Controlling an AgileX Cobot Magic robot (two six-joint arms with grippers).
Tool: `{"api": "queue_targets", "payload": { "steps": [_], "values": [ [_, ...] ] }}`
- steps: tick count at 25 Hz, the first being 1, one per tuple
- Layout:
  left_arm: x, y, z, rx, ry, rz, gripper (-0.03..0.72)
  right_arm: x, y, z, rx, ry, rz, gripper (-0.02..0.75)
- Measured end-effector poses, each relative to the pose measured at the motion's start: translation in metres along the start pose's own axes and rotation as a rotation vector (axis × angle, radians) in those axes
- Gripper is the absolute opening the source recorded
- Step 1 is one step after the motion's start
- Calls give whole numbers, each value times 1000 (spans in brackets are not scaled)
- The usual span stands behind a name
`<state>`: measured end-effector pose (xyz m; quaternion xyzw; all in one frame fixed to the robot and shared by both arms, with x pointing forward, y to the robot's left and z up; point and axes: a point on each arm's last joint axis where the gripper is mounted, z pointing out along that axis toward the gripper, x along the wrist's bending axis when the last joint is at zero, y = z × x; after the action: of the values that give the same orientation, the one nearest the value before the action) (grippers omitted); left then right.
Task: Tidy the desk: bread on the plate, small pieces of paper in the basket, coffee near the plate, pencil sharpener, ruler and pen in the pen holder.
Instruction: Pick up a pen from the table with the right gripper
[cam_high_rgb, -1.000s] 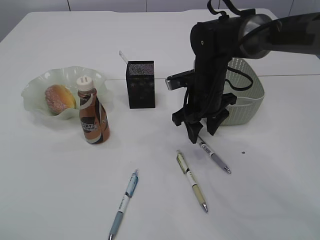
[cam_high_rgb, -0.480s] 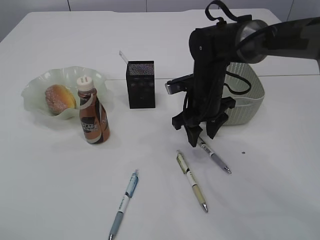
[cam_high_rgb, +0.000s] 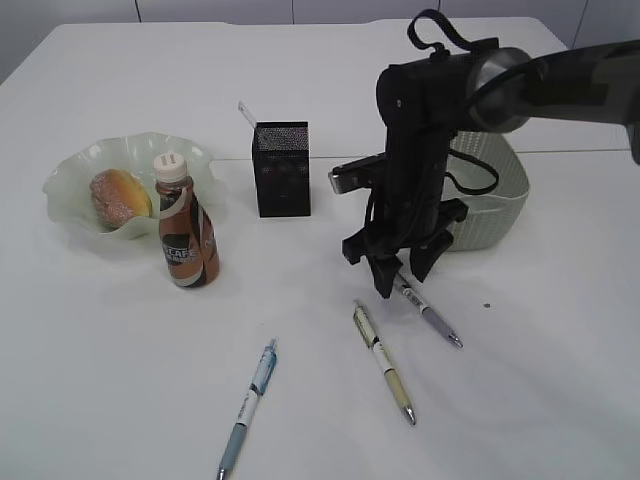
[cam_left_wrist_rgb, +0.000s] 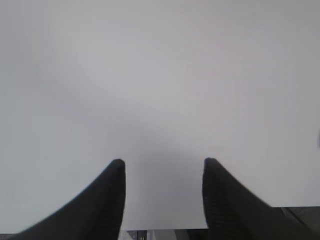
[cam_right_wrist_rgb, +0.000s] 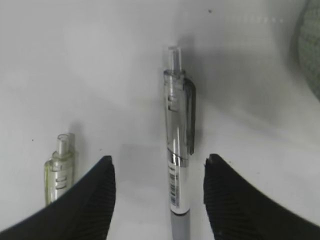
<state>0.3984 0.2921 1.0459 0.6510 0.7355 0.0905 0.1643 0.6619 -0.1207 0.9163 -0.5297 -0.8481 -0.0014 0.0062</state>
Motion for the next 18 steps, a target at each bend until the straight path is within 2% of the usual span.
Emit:
{"api": "queue_targets", "payload": {
  "steps": [12, 18],
  "values": [
    [0, 0, 0, 0, 3, 2, 370, 0, 1, 21, 43, 3, -4, 412],
    [0, 0, 0, 0, 3, 2, 370, 0, 0, 21, 52, 3, -13, 300]
  ]
}}
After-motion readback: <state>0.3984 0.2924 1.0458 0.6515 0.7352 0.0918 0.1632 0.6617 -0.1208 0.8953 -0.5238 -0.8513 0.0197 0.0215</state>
